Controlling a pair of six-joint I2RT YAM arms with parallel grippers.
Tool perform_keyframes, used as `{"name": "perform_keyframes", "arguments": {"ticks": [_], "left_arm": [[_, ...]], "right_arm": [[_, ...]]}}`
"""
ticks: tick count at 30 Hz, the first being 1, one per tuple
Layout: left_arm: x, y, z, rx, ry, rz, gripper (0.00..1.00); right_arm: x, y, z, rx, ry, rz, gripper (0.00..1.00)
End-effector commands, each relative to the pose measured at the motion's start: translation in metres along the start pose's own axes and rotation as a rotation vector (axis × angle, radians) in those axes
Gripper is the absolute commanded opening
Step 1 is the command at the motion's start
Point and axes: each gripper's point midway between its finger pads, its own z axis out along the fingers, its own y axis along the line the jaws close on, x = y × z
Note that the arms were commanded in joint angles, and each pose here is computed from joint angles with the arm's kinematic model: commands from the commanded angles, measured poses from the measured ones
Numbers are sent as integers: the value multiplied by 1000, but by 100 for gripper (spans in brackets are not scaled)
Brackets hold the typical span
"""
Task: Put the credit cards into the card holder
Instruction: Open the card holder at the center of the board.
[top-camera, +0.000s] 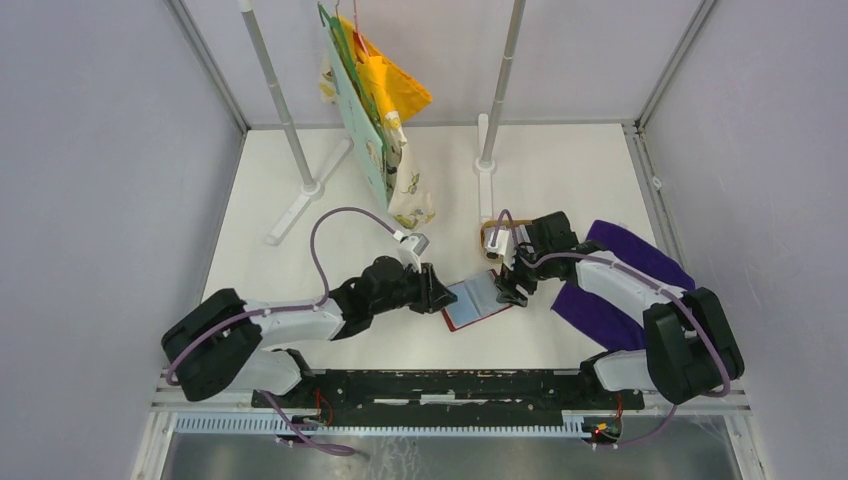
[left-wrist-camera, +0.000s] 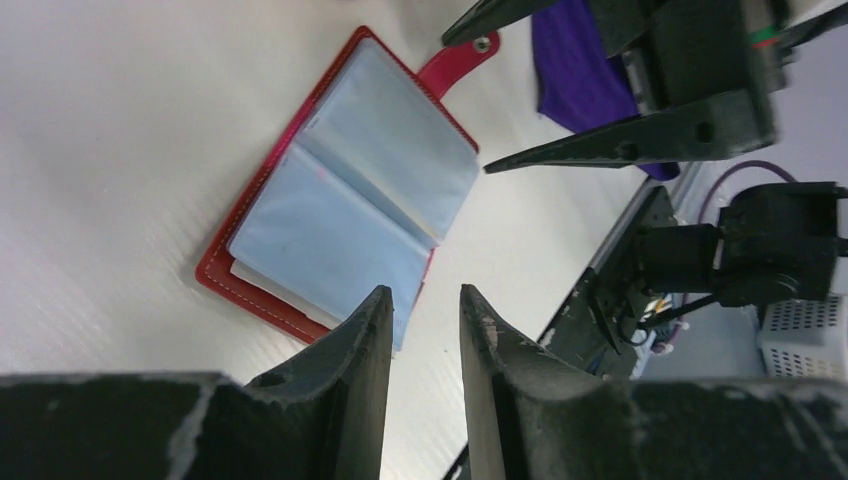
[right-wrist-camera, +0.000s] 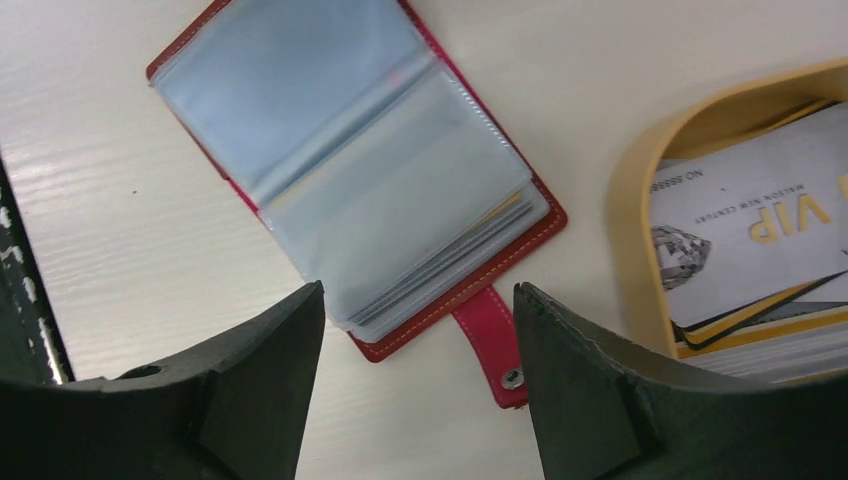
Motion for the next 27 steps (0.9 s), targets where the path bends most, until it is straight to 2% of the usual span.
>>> {"name": "perform_keyframes", "arguments": {"ticks": [1, 6, 13, 17, 22, 27], "left_arm": [[-25, -12, 24, 28, -88, -16, 37], [-10, 0, 47, 12, -34, -39, 37], [1, 1, 60, 24, 17, -44, 41], [9, 7, 68, 12, 45, -48, 45], [10, 12, 78, -16, 66, -26, 54], [12, 14, 79, -25, 78, -25, 63]], "right_arm": [[-16, -21, 1, 82, -63, 71, 75], [-10, -12, 8, 58, -66, 123, 70], [-6, 4, 21, -36, -77, 217, 59], [-8, 14, 25, -99, -100, 245, 50], [-22, 28, 23, -173, -169, 256, 42], [-35, 41, 21, -261, -240, 285, 41]]}}
